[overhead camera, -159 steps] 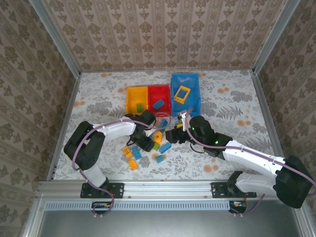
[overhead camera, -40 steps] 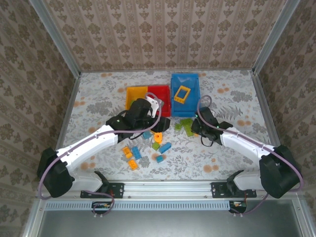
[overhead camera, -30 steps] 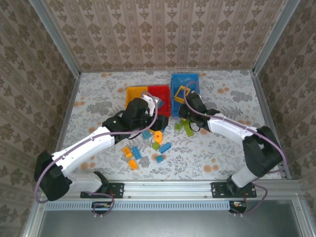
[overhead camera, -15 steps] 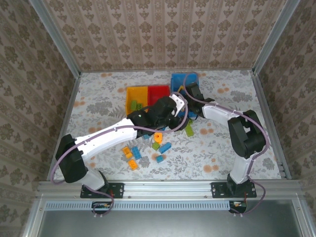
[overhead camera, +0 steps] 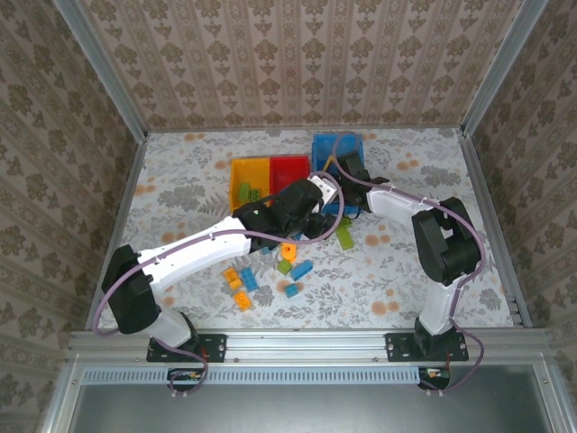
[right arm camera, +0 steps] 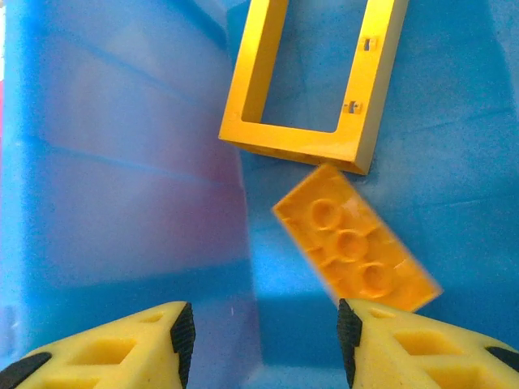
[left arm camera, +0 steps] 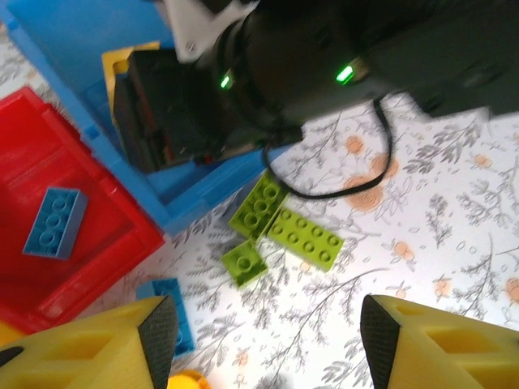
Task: Sort the legos into containers by color
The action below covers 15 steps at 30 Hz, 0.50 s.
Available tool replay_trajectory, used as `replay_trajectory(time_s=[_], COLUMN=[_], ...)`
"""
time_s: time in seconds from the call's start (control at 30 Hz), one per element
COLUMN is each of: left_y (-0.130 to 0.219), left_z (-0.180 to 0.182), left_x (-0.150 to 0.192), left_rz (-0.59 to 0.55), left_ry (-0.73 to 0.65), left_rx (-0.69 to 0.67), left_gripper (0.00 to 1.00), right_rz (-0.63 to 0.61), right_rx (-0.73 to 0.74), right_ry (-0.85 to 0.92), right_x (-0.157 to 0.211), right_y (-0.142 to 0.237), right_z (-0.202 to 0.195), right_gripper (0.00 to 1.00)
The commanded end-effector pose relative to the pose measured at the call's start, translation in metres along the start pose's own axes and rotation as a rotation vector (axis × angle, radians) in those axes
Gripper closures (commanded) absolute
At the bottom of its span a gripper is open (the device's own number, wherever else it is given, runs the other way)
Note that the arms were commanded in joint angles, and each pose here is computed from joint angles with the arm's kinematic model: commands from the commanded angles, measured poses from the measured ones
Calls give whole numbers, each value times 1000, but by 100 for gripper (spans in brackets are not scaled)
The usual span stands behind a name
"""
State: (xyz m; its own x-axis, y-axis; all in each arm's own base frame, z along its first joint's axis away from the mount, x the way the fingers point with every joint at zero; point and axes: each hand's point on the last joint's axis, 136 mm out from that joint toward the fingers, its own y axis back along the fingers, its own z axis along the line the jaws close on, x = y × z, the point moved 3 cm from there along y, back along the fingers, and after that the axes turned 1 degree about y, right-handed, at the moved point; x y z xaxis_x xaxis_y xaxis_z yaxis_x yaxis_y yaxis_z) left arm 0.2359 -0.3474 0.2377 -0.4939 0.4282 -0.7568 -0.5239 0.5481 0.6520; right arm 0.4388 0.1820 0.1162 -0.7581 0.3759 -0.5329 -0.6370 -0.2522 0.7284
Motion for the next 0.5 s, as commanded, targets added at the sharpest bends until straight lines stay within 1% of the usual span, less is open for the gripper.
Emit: replay_trajectory(time_s=[0.0, 0.1, 0.2, 0.3, 0.33, 0.4, 0.47], left_y=[18, 21, 17, 10, 7, 0, -9], left_z=[34, 66, 99, 119, 122, 124, 122], left_x=[17, 45, 87, 121, 127, 129, 126], left_rz=[37, 101, 224, 319, 333, 343, 355], left_ry=[110, 258, 467, 658, 705, 751, 753], left_rx=[-79, -136, -198, -231, -229, -218, -195], left_gripper=[36, 39, 42, 42, 41, 39, 36], right_rz=[-114, -183, -214, -189, -161, -137, -96], right_rx=[-72, -146, -259, -374, -400, -464, -488], right_ry=[70, 157, 282, 401, 428, 461, 484], right_x=[-31, -24, 10, 55, 72, 92, 109], right_y=[48, 75, 95, 109, 110, 123, 126], right_z=[26, 39, 53, 65, 65, 72, 72], right_gripper=[47, 45, 41, 37, 36, 34, 33])
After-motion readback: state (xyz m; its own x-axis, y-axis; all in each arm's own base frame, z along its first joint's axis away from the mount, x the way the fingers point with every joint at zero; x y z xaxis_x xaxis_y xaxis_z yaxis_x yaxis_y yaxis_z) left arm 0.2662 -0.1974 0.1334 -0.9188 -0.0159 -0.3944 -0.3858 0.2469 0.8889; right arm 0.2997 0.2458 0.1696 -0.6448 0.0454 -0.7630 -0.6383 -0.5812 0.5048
